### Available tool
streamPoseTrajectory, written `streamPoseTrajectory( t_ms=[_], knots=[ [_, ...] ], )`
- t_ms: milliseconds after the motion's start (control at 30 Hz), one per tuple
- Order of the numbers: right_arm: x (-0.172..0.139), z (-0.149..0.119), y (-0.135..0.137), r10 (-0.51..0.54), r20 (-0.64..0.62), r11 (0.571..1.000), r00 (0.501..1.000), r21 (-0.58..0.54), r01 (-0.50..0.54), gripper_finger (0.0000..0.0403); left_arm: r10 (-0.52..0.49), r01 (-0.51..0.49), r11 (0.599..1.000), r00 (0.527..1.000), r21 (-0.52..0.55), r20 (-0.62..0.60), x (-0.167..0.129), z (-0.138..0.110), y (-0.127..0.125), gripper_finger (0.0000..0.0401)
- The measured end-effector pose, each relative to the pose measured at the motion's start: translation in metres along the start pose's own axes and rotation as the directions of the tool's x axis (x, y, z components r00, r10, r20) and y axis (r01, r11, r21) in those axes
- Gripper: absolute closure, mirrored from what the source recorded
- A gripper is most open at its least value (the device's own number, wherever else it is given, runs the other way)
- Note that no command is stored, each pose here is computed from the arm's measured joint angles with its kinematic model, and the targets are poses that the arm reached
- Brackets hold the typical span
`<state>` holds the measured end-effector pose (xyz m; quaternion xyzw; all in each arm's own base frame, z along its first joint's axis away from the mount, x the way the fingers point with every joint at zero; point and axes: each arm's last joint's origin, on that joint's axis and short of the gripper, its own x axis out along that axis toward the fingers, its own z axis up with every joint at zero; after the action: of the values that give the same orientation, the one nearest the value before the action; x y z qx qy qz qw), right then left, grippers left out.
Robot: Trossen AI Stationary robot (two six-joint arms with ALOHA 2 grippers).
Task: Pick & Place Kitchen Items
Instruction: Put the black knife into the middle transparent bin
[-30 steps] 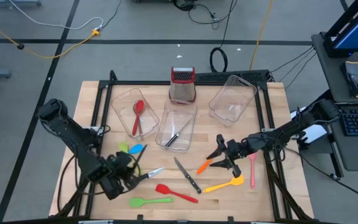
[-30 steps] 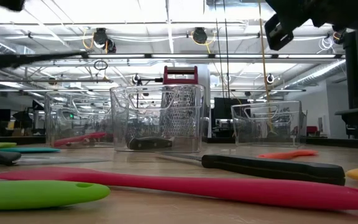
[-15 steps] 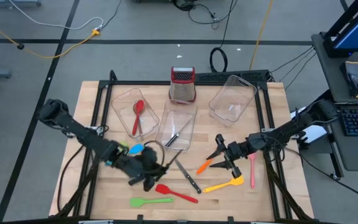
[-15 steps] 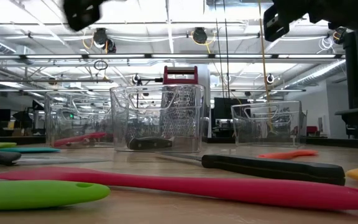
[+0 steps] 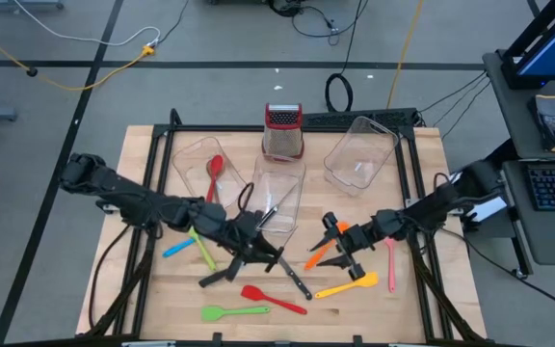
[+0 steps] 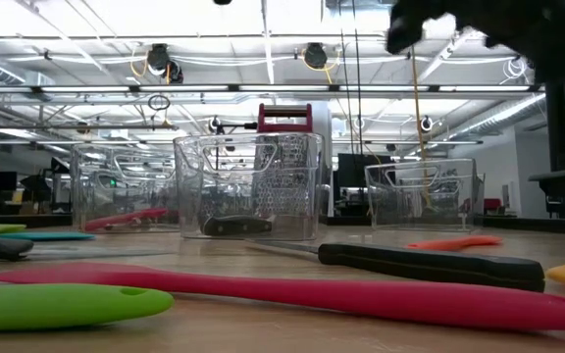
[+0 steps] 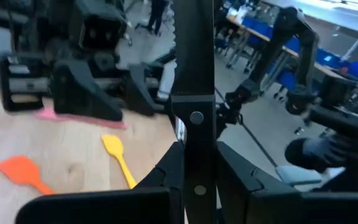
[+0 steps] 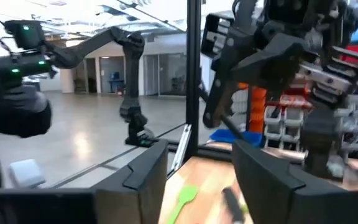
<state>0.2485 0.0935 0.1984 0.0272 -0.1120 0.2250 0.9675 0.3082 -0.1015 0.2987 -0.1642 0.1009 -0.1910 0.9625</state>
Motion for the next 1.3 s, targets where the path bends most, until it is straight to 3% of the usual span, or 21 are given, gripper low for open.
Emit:
streamPoseTrajectory(
  t_ms=[167, 333, 500, 933, 1300],
  knots=[
    [0.031, 0.000, -0.009, 0.016, 0.003, 0.997, 1.000, -0.078, -0.016, 0.0174, -0.037, 0.037, 0.998, 0.999, 0.042, 0.019, 0.000, 0.003, 0.001, 0.0354],
    [0.050, -0.002, -0.020, 0.007, -0.027, 0.997, 1.000, -0.082, -0.009, 0.0140, -0.110, 0.107, 0.990, 0.994, 0.090, 0.019, 0.000, 0.004, -0.005, 0.0354],
    [0.062, 0.002, -0.024, 0.083, -0.012, 0.993, 0.996, -0.079, -0.084, 0.0120, -0.124, 0.121, 0.984, 0.992, 0.128, 0.011, 0.000, 0.003, -0.007, 0.0354],
    [0.079, 0.013, -0.031, 0.105, -0.035, 0.992, 0.994, -0.068, -0.107, 0.0106, -0.122, 0.118, 0.980, 0.992, 0.160, 0.016, 0.003, 0.002, -0.004, 0.0354],
    [0.084, 0.016, -0.030, 0.109, -0.040, 0.992, 0.993, -0.053, -0.111, 0.0104, -0.243, 0.236, 0.952, 0.970, 0.195, 0.014, 0.017, -0.005, 0.007, 0.0354]
  ],
)
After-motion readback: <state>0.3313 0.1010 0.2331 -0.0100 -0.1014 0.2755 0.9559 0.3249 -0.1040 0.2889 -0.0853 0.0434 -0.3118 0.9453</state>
